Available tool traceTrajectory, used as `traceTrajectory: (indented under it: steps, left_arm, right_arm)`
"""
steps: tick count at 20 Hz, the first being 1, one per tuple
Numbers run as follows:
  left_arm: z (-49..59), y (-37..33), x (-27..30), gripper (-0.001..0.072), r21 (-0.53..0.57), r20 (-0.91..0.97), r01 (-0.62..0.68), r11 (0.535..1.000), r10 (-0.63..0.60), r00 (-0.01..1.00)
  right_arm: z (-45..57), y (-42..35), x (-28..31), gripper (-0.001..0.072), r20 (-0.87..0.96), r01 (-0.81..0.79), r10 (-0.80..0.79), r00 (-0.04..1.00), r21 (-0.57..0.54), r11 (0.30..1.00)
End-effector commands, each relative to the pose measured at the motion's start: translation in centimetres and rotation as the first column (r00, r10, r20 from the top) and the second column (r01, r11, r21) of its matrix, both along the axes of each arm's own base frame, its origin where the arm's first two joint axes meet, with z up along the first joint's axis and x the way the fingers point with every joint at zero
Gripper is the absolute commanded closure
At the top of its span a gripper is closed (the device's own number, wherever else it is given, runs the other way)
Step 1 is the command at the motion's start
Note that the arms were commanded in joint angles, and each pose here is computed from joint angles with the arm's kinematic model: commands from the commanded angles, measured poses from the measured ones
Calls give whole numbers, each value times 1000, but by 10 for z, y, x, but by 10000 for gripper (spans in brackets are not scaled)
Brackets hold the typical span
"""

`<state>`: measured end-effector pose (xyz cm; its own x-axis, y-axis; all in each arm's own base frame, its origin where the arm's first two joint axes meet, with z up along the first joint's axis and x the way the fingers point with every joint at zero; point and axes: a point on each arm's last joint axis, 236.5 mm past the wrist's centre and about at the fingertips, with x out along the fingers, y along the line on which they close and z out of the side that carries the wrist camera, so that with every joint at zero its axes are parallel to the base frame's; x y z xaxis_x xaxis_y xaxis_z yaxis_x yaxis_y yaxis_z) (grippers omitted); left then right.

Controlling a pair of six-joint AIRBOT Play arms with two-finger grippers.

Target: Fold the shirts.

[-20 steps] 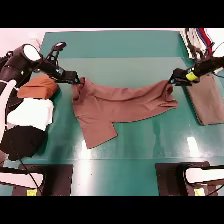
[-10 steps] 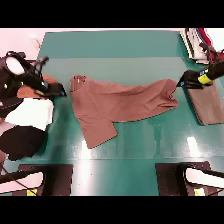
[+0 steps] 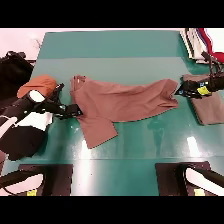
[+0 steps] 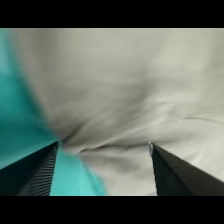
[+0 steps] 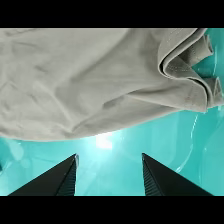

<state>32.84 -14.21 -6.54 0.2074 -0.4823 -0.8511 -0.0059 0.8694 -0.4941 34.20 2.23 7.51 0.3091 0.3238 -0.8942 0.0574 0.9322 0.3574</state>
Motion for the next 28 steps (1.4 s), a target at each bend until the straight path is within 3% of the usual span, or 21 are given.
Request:
traceTrajectory:
  steps: [1, 2, 3, 4, 9, 14, 15, 16, 23, 26, 27, 28]
  left_arm:
    - [-3, -12, 3, 97, -7, 31, -18, 1000, 19, 999]
    - [-2, -13, 4, 298, -7, 31, -20, 1000, 20, 999]
    - [2, -13, 6, 559, -8, 35, -10, 1000, 10, 999]
    - [8, -15, 8, 675, -8, 44, 3, 1000, -2, 999]
    - [60, -26, 33, 681, -37, 123, 58, 998, -53, 991]
    - [69, -28, 40, 681, -44, 148, 55, 998, -48, 988]
    - [69, -28, 40, 681, -44, 148, 55, 998, -48, 988]
    - [69, -28, 40, 681, -44, 148, 55, 998, -48, 988]
    - [67, -29, 32, 681, -47, 120, 73, 996, -67, 990]
    - [66, -30, 26, 681, -49, 100, 87, 995, -82, 992]
    - [66, -30, 26, 681, -49, 100, 87, 995, -82, 992]
    - [69, -30, 26, 682, -49, 107, 88, 995, -82, 991]
  right_arm:
    - [0, 0, -3, 265, 3, 4, -4, 1000, 3, 1000]
    - [0, -4, -5, 265, -6, 14, -14, 1000, 5, 1000]
    - [-2, -12, -8, 265, -18, 35, -35, 999, 3, 999]
    - [-7, -23, -12, 265, -38, 69, -68, 997, 7, 998]
    - [-82, -89, -56, 263, -203, 362, -346, 916, 49, 931]
    - [-138, -72, -33, 295, -267, 510, -441, 857, 312, 802]
    - [-145, -66, -25, 380, -271, 507, -435, 859, 331, 796]
    - [-151, -62, -18, 404, -273, 504, -431, 860, 333, 797]
    - [-168, -36, 25, 408, -232, 415, -362, 903, 250, 875]
    - [-176, -28, 25, 554, -241, 371, -320, 916, 208, 905]
    - [-175, -23, 25, 666, -240, 358, -307, 921, 208, 910]
    - [-172, -17, 25, 695, -234, 339, -290, 928, 209, 917]
